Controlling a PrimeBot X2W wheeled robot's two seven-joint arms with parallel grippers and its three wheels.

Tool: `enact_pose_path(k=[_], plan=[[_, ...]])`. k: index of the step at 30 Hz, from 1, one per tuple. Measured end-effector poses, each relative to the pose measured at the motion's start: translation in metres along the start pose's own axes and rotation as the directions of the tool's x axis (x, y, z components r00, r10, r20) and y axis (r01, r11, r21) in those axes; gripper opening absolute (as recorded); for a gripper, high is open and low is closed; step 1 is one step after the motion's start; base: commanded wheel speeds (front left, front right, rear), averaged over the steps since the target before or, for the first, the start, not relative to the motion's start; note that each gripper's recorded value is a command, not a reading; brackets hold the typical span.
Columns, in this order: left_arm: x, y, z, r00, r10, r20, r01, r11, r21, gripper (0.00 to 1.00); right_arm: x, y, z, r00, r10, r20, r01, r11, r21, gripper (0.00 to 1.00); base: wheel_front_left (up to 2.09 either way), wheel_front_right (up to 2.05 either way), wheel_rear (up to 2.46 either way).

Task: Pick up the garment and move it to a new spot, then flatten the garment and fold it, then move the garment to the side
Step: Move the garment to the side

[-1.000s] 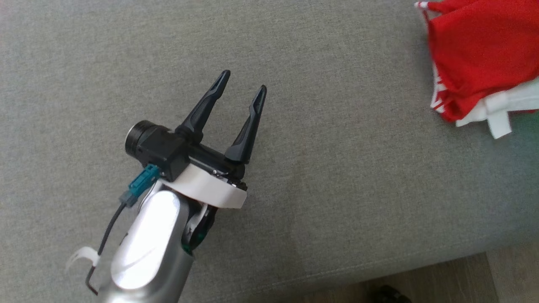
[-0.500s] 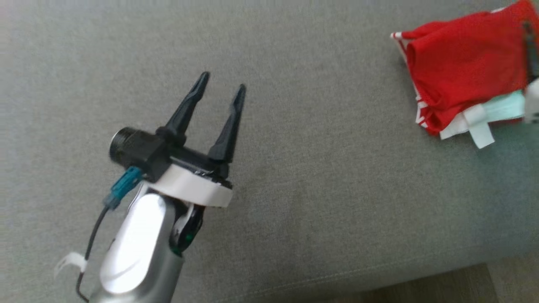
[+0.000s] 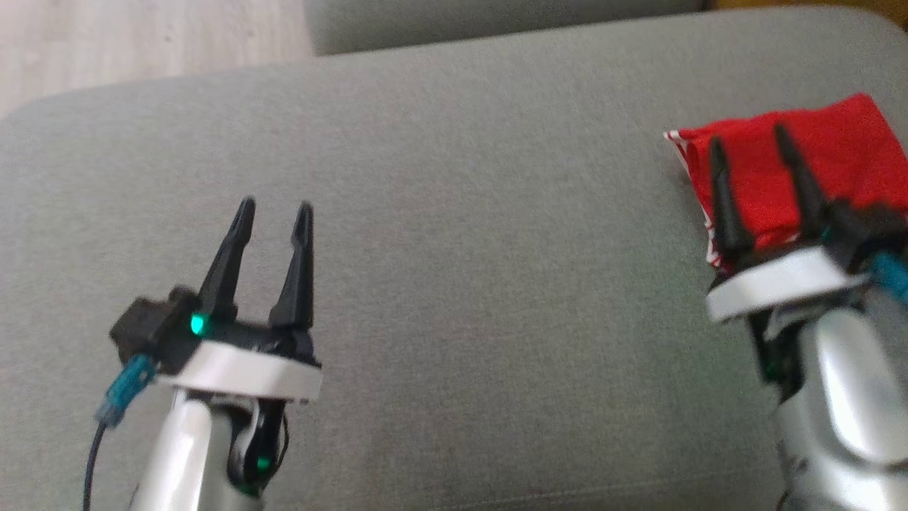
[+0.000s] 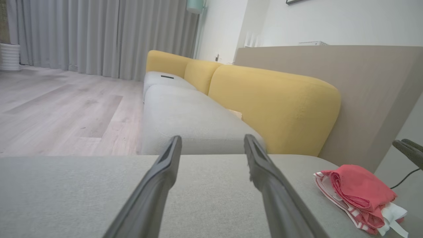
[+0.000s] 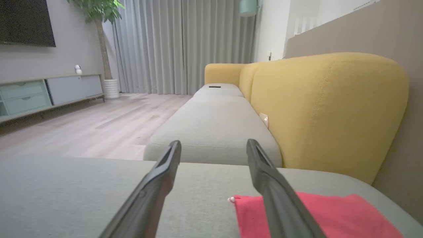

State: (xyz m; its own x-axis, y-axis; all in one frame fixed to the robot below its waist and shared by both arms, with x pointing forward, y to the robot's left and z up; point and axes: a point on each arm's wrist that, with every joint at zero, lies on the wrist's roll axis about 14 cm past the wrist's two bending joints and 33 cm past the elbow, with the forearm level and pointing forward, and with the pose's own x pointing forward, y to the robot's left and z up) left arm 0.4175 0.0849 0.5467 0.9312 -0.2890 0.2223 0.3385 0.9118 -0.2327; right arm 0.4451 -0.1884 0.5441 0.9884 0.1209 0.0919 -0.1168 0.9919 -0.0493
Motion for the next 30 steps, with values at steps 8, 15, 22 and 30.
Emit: enact_pose_path(k=[8, 15, 22, 30], plan=[[-0.046, 0.019, 0.005, 0.995, 0.1, -0.015, -0.099, 0.995, 0.018, 1.0, -0.036, 0.026, -0.014, 1.0, -0.014, 0.018, 0.012, 0.994, 0.108, 1.0, 0.0, 0.0, 0.0], [-0.075, 0.028, -0.001, 0.986, 0.163, -0.044, -0.162, 0.986, 0.024, 1.0, -0.059, 0.049, -0.033, 0.999, 0.026, -0.027, -0.021, 0.985, 0.17, 1.0, 0.0, 0.0, 0.0], [-0.078, 0.035, -0.001, 0.978, 0.203, -0.044, -0.202, 0.979, 0.028, 1.0, -0.058, 0.049, -0.024, 1.0, 0.025, 0.001, -0.025, 0.984, 0.176, 1.0, 0.0, 0.0, 0.0], [-0.078, 0.039, -0.002, 0.97, 0.237, -0.047, -0.235, 0.971, 0.048, 1.0, -0.059, 0.046, -0.019, 1.0, 0.017, 0.016, -0.019, 0.985, 0.174, 1.0, 0.0, 0.0, 0.0]])
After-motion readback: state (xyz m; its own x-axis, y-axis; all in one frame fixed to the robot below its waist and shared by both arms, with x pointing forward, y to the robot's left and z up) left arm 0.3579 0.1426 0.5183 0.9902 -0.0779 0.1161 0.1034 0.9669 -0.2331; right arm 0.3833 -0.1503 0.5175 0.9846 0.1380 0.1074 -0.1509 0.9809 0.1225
